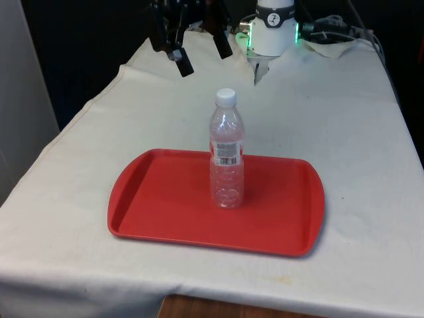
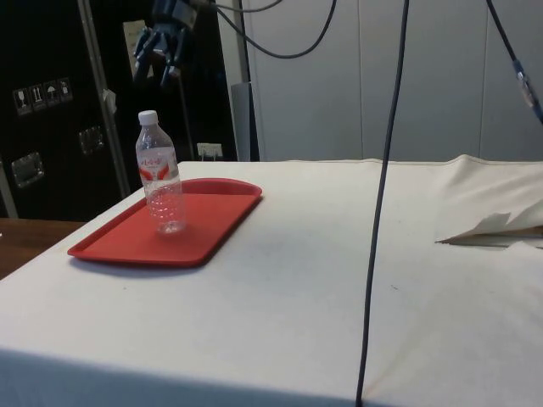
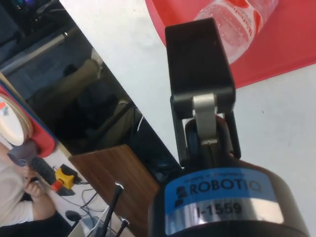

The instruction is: Place the bottle upright on the tray.

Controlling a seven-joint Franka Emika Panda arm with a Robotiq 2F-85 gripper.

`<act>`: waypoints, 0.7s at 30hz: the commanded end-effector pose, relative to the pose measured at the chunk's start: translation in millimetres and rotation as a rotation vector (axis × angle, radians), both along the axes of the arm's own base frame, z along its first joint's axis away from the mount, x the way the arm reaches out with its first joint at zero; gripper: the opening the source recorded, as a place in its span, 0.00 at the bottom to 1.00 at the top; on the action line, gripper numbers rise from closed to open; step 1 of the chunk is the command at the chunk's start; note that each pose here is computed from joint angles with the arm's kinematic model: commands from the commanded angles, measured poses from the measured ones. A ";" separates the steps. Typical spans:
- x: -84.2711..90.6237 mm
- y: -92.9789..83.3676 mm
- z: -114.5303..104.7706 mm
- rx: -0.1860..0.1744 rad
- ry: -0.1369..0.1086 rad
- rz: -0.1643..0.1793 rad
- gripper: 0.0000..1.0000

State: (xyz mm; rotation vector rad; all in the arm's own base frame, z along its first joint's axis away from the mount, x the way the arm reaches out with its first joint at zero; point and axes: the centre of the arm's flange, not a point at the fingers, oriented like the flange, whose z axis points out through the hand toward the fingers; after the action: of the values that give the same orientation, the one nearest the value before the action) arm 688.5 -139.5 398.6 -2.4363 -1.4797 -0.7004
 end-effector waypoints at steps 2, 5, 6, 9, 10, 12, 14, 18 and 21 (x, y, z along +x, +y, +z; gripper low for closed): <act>0.0 1.9 1.9 -0.021 0.009 0.001 1.00; 0.5 3.8 2.4 -0.035 0.014 0.009 1.00; 0.8 2.7 1.3 -0.021 0.007 0.010 1.00; 0.8 5.4 2.6 -0.046 0.018 0.014 1.00; 0.8 5.3 3.0 -0.054 0.020 0.017 1.00; 1.0 6.3 2.5 -0.062 0.023 0.022 1.00; 1.2 7.9 2.2 -0.070 0.027 0.026 1.00; 1.4 8.9 2.8 -0.083 0.032 0.033 1.00; 1.3 10.1 2.7 -0.102 0.040 0.042 1.00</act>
State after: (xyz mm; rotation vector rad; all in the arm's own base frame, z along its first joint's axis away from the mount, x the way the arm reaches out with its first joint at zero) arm 690.2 -129.6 400.2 -2.4583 -1.5788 -0.5951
